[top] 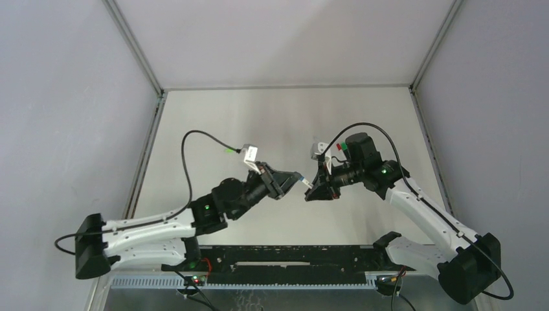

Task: Insert the pens into the pen caps
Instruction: Press the pen cap onto the pen, then place the pen at the center of the board.

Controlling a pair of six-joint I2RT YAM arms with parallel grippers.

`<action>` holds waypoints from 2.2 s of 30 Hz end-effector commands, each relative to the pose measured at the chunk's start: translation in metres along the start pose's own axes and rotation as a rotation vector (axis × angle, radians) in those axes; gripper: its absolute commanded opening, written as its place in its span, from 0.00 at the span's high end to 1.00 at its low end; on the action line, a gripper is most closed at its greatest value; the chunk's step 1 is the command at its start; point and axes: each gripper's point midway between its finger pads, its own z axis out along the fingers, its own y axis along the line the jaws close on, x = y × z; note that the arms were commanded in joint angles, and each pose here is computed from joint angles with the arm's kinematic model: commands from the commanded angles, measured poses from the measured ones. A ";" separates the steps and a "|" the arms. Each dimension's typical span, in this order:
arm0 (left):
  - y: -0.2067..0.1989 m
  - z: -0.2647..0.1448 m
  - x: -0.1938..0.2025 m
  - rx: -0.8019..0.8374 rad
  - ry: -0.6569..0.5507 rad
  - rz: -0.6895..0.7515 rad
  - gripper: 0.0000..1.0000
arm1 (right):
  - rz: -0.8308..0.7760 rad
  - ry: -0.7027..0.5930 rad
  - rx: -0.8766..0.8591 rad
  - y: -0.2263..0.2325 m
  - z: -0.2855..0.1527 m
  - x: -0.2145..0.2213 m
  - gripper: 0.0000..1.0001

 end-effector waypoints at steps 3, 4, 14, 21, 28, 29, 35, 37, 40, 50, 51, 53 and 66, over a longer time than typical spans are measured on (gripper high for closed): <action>0.011 -0.038 0.005 0.049 0.052 0.008 0.65 | -0.289 -0.139 0.073 -0.021 -0.008 -0.062 1.00; 0.009 -0.039 0.001 0.055 0.040 0.018 0.58 | -0.286 -0.135 0.067 -0.021 -0.007 -0.060 1.00; 0.042 -0.070 0.000 0.070 -0.003 0.230 0.17 | -0.375 -0.057 0.192 -0.049 -0.009 -0.043 1.00; 0.080 -0.076 -0.002 0.003 -0.128 0.240 0.09 | -0.310 0.085 0.450 -0.113 -0.022 -0.013 0.91; 0.090 -0.073 0.000 -0.012 -0.166 0.219 0.09 | 0.090 0.258 0.825 -0.206 -0.051 0.039 0.94; 0.092 -0.072 0.001 -0.017 -0.162 0.223 0.09 | 0.138 0.279 0.850 -0.214 -0.053 0.046 0.93; 0.096 -0.070 0.008 -0.020 -0.144 0.236 0.09 | 0.322 0.397 0.953 -0.247 -0.068 0.095 0.92; 0.096 -0.071 0.007 -0.010 -0.154 0.230 0.09 | 0.391 0.404 0.969 -0.256 -0.076 0.107 0.90; 0.097 -0.072 0.007 -0.004 -0.162 0.225 0.09 | 0.459 0.416 0.979 -0.263 -0.084 0.122 0.88; 0.096 -0.077 0.006 0.020 -0.181 0.209 0.09 | 0.552 0.444 0.964 -0.272 -0.085 0.141 0.75; 0.095 -0.077 0.005 0.023 -0.184 0.208 0.09 | 0.559 0.444 0.960 -0.273 -0.085 0.142 0.73; 0.095 -0.078 0.004 0.024 -0.187 0.209 0.09 | 0.573 0.443 0.953 -0.273 -0.086 0.143 0.71; 0.091 -0.079 0.000 0.032 -0.186 0.204 0.09 | 0.500 0.386 0.892 -0.261 -0.090 0.111 0.64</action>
